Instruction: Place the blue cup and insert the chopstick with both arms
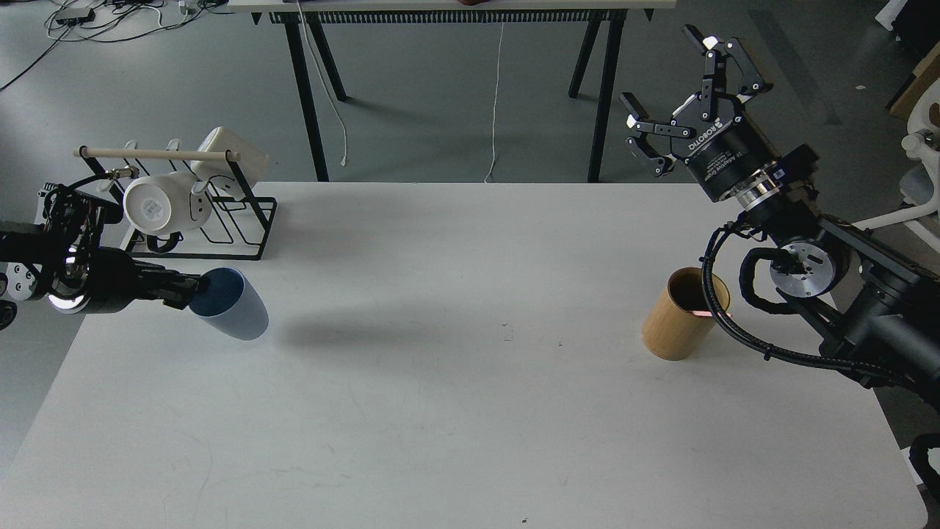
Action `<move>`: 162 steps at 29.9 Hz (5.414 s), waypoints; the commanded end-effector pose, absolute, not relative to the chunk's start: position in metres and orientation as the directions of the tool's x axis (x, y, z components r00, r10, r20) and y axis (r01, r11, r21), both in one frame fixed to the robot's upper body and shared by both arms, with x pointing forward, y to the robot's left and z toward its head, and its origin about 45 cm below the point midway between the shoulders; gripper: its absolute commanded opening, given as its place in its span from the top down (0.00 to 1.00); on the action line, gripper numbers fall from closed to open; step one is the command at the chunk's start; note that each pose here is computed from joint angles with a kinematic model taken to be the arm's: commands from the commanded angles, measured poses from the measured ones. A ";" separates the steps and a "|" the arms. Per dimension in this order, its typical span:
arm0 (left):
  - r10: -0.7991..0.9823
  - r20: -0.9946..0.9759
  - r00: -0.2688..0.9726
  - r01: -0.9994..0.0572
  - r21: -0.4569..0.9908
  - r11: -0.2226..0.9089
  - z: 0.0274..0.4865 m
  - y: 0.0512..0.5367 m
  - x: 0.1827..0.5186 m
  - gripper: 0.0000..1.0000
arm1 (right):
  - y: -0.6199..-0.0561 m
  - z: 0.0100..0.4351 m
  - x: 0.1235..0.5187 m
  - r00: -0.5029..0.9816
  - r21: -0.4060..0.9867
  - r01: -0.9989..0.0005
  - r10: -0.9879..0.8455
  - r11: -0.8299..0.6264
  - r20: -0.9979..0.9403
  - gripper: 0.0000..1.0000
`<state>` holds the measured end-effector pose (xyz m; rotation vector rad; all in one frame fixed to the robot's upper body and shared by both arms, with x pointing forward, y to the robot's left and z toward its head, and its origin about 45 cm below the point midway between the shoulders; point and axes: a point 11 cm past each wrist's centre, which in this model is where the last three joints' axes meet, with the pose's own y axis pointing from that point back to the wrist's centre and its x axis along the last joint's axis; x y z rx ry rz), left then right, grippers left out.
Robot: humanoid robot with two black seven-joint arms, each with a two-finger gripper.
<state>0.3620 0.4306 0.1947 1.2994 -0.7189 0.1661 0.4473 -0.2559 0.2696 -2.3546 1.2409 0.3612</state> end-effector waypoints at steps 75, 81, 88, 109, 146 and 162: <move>-0.740 0.490 0.460 -0.158 0.866 0.475 0.170 0.084 0.401 0.90 | -0.323 0.291 0.455 0.448 -0.329 -0.887 -0.777 -0.324 -0.443 0.01; -0.740 0.489 0.463 -0.156 0.866 0.475 0.170 0.084 0.401 0.89 | -0.323 0.290 0.455 0.447 -0.327 -0.888 -0.777 -0.324 -0.444 0.01; -0.704 0.500 0.505 -0.148 0.853 0.500 0.173 0.086 0.401 0.75 | -0.322 0.290 0.455 0.450 -0.328 -0.887 -0.775 -0.327 -0.444 0.01; -0.153 0.610 0.778 -0.233 0.506 0.830 0.243 0.092 0.422 0.10 | -0.348 0.316 0.462 0.415 -0.390 -0.888 -0.794 -0.246 -0.444 0.01; 0.516 0.301 0.802 -0.499 -0.138 0.856 0.303 0.160 0.426 0.08 | -0.430 0.418 0.346 0.386 0.155 -0.860 -0.420 -0.486 0.821 0.04; 0.518 0.292 0.804 -0.502 -0.134 0.855 0.299 0.160 0.424 0.08 | -0.407 0.412 0.306 0.291 0.078 -0.876 -0.394 -0.475 0.872 0.02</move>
